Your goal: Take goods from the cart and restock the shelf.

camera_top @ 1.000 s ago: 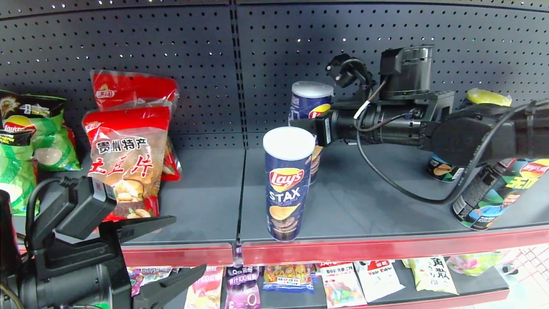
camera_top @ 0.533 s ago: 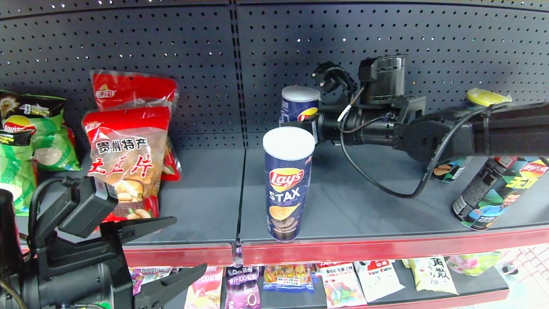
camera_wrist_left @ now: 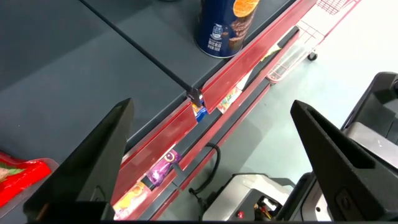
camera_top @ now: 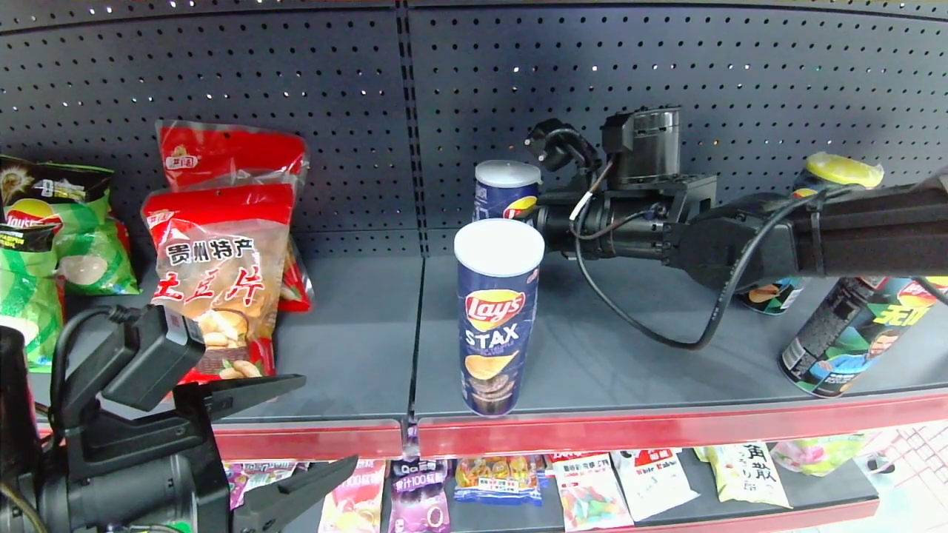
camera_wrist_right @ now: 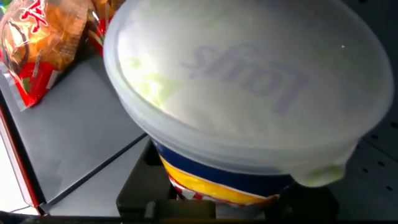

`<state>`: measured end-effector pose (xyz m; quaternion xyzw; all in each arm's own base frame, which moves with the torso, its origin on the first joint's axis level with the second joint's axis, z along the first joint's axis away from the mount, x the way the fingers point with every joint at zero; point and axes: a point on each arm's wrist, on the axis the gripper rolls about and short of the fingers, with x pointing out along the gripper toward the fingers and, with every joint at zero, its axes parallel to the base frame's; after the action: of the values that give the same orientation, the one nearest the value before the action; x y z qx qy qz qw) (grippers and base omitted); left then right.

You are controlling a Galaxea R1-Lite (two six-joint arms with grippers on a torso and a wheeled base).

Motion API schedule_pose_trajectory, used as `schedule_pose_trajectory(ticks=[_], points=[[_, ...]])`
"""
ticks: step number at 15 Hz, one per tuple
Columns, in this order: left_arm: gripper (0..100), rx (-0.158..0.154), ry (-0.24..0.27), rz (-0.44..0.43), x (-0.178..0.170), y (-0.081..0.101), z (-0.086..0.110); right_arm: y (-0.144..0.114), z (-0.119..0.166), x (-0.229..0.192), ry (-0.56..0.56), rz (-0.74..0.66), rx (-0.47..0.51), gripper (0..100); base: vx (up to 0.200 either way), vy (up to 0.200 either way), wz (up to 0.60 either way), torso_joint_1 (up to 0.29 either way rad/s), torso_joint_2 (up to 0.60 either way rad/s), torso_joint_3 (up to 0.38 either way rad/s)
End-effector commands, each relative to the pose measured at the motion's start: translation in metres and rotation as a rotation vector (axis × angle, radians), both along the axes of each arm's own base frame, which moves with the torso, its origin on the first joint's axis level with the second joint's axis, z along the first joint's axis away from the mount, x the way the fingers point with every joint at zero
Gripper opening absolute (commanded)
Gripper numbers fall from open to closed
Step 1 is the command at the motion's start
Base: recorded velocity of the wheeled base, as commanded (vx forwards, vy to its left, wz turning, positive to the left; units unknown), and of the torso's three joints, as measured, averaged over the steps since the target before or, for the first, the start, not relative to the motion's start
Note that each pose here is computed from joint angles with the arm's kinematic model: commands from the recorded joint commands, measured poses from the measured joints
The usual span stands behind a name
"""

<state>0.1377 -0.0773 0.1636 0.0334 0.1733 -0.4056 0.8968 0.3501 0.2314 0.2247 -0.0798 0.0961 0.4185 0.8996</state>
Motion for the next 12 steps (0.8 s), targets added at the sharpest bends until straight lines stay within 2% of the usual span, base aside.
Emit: schedule_pose_trajectory(ticks=[1,2,3,8,12], points=[[100,0.002,0.003,0.0,0.001,0.0,0.0,0.0,0.001,-0.001,-0.001,-0.001,0.0,0,0.0,0.0,0.0,0.0,0.0,0.0],[100,0.002,0.005,-0.001,0.001,0.0,-0.001,0.0,0.0,-0.001,0.001,-0.001,-0.002,0,0.0,0.0,0.0,0.0,0.0,0.0],[100,0.001,0.006,-0.001,0.001,-0.001,-0.001,-0.001,-0.001,-0.001,0.004,-0.003,-0.002,100,0.0,0.0,0.0,0.0,0.0,0.0],[100,0.0,0.011,0.0,0.004,-0.002,0.0,-0.007,0.008,-0.01,-0.002,-0.005,0.005,100,0.0,0.0,0.0,0.0,0.0,0.0],[100,0.001,0.016,0.001,0.01,-0.005,0.001,-0.023,0.01,-0.031,0.016,-0.017,-0.009,100,0.0,0.0,0.0,0.0,0.0,0.0]])
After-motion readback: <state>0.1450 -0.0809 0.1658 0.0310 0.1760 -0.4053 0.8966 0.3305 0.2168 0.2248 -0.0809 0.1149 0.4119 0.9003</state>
